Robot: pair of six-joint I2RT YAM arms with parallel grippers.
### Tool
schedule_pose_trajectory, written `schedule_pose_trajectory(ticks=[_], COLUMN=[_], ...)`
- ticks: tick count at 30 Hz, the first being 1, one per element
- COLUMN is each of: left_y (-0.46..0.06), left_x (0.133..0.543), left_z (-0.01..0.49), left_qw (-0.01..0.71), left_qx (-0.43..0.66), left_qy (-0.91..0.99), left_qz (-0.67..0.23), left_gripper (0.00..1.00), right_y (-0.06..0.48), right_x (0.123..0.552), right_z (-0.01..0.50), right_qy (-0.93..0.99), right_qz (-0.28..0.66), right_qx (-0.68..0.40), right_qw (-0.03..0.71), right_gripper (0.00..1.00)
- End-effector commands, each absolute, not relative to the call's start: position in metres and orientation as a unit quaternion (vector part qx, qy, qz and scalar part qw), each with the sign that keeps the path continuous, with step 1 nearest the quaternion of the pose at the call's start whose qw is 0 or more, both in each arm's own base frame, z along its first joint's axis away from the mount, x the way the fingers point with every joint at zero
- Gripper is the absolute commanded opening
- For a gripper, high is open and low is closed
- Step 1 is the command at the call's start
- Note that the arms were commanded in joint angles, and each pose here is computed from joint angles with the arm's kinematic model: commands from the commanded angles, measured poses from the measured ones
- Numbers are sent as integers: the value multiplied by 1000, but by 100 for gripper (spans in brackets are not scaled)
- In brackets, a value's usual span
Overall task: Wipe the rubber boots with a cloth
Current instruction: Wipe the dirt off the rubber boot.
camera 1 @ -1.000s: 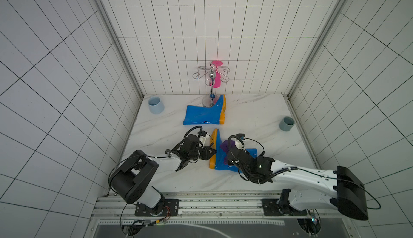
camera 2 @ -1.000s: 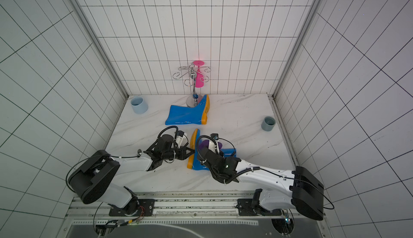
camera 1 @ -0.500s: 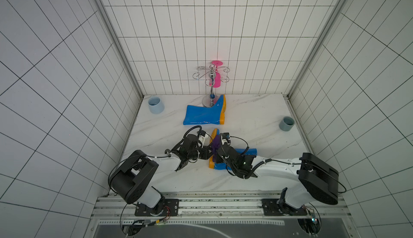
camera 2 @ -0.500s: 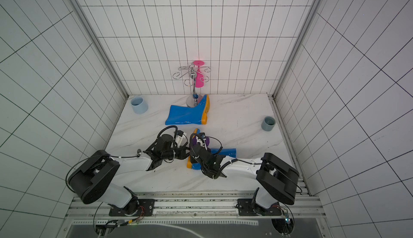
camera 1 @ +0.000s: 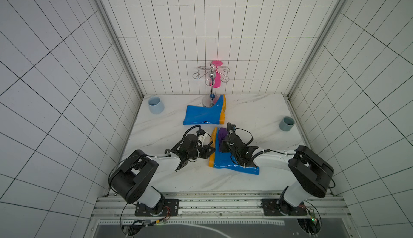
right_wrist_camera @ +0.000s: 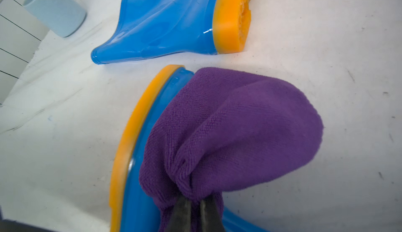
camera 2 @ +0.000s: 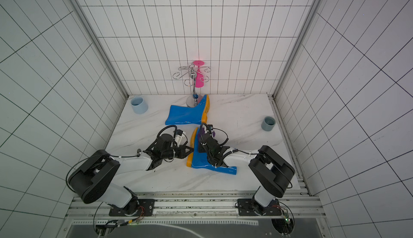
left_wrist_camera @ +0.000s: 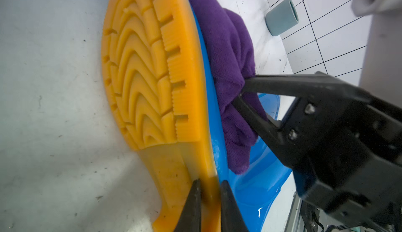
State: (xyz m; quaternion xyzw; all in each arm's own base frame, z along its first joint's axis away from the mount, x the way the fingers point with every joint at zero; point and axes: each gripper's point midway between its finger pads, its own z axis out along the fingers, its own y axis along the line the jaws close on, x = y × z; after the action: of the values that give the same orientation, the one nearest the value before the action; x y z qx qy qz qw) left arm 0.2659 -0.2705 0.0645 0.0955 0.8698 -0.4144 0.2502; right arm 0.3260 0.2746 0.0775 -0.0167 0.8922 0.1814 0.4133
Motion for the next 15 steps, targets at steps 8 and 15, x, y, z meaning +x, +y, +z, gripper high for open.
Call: schedule_pose_trajectory(ticks=[8,15], left_y=[-212,-212], left_x=[206,205], left_z=[-35,-35], left_qw=[99,98], left_qx=[46,46], left_qy=[956,956], left_qz=[-272,-272], left_gripper=[14,14], right_y=[301,304], right_x=[380,394], right_z=[121,159], right_qy=[864,841], right_qz=[208,231], right_qx=[-39,-31], right_qw=[456,488], right_gripper=[0,0])
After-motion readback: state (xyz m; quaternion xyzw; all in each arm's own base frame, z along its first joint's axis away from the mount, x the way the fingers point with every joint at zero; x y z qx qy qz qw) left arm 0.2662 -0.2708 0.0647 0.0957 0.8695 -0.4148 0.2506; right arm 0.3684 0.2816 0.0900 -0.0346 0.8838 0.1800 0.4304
